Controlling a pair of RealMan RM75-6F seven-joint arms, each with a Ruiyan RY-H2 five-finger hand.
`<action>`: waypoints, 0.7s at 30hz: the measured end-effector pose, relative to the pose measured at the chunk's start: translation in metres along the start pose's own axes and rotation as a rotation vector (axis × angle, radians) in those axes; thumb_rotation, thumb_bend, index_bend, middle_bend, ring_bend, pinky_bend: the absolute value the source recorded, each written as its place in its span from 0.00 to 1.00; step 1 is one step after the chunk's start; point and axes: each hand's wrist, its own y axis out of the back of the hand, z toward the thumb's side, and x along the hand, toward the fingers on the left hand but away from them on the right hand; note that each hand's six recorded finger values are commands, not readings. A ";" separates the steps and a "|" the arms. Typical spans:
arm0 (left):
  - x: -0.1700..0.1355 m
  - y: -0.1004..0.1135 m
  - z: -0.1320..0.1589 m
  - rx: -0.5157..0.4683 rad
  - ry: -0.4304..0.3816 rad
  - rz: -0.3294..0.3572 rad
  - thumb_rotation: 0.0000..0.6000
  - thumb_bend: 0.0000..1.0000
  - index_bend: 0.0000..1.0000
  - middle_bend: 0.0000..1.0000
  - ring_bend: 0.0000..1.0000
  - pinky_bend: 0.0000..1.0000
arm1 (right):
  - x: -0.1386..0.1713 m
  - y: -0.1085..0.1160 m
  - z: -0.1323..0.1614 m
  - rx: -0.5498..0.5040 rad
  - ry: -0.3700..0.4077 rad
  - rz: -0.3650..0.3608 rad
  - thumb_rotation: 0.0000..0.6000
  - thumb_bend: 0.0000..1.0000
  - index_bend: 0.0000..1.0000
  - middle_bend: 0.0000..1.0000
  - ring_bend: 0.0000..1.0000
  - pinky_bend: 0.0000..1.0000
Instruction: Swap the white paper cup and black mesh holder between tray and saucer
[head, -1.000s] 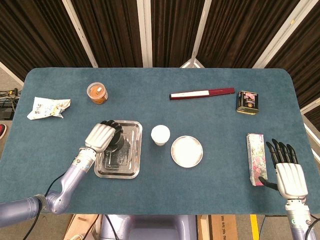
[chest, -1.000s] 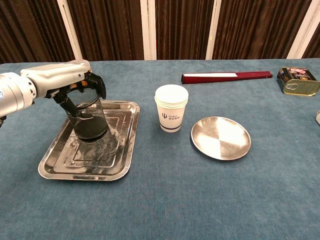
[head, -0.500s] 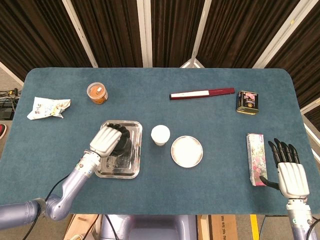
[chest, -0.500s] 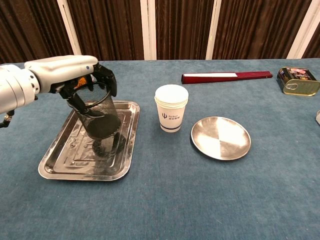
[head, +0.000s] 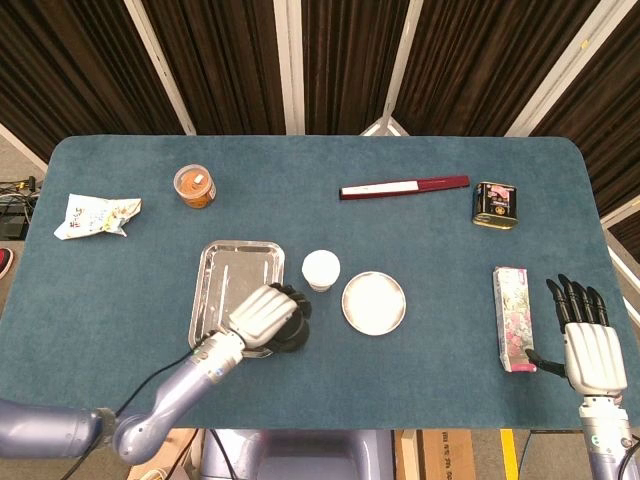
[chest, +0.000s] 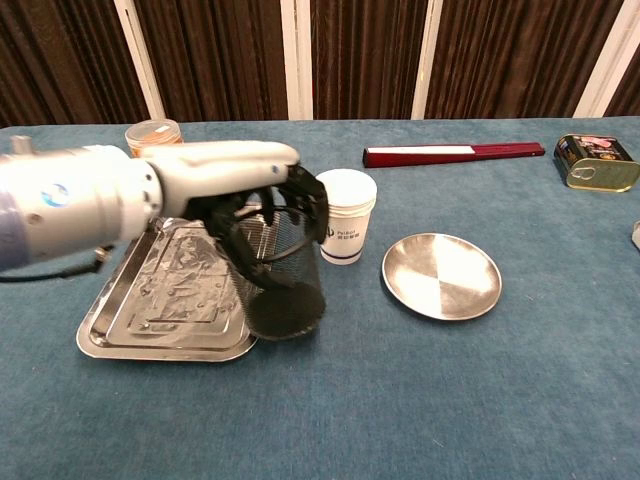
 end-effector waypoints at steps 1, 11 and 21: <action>0.003 -0.001 0.005 0.006 -0.005 0.001 1.00 0.53 0.45 0.35 0.30 0.36 | 0.000 0.000 0.000 -0.001 -0.001 -0.001 1.00 0.00 0.00 0.00 0.00 0.00; 0.027 -0.007 0.041 0.114 -0.028 0.052 1.00 0.50 0.45 0.32 0.27 0.33 | -0.001 0.002 -0.004 -0.017 -0.004 0.000 1.00 0.00 0.00 0.00 0.00 0.00; 0.031 -0.015 0.045 0.238 0.020 0.038 1.00 0.19 0.35 0.17 0.12 0.22 | -0.001 0.004 -0.006 -0.037 -0.010 0.001 1.00 0.00 0.00 0.00 0.00 0.00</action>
